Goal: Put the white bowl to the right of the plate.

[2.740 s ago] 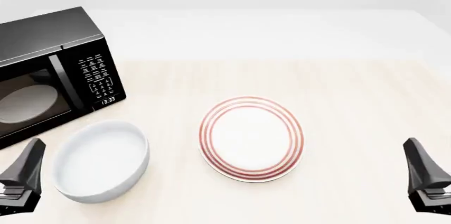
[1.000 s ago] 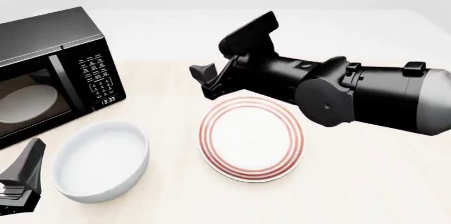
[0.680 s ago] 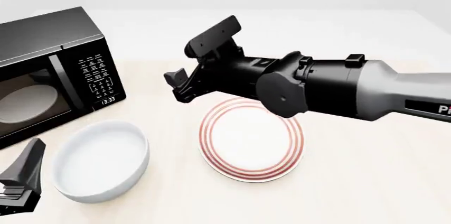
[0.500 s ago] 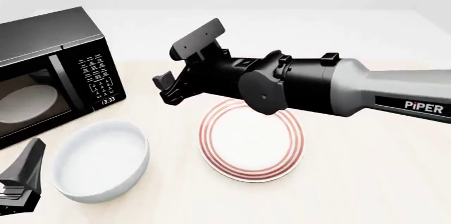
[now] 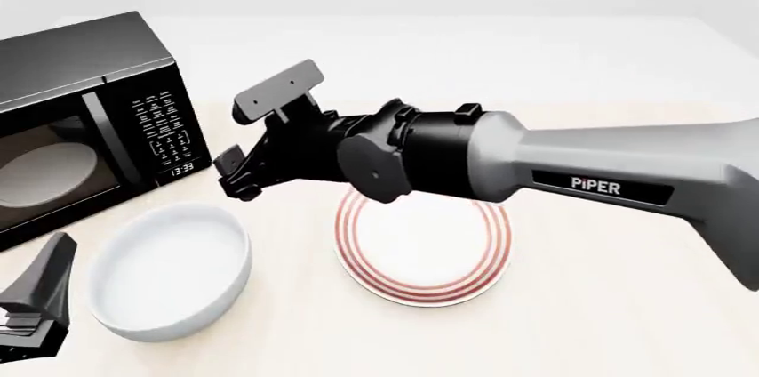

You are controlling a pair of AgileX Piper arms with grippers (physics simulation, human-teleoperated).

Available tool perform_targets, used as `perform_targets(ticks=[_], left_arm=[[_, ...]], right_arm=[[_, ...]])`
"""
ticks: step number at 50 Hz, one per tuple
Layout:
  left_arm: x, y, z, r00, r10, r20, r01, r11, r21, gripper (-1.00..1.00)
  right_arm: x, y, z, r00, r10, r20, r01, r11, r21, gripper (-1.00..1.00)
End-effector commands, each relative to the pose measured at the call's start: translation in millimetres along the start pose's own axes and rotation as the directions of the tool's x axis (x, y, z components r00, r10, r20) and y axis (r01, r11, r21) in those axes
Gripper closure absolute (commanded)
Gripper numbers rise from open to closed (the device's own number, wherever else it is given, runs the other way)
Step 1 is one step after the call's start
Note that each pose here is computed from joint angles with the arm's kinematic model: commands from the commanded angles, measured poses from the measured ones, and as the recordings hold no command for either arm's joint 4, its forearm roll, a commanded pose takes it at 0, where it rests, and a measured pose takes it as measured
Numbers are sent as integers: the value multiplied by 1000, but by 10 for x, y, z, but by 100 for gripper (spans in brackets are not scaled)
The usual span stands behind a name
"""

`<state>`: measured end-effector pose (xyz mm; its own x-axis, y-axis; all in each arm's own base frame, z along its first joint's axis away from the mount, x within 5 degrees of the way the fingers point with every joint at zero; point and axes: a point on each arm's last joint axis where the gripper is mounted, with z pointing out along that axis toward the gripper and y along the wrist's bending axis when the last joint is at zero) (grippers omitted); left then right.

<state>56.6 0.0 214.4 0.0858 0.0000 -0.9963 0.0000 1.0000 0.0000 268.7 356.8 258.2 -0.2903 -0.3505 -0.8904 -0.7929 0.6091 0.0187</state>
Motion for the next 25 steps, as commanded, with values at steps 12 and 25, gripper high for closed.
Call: perform_targets(ticks=[12,25], left_arm=[[0,0,0,1000,0,0,0,1000,0,-100],[0,0,0,1000,0,0,0,1000,0,-100]], right_arm=[[177,10,177,990,91,-104,-90,996,9,-100],[317,-58,226,985,108,-136,-105,994,27,-100]])
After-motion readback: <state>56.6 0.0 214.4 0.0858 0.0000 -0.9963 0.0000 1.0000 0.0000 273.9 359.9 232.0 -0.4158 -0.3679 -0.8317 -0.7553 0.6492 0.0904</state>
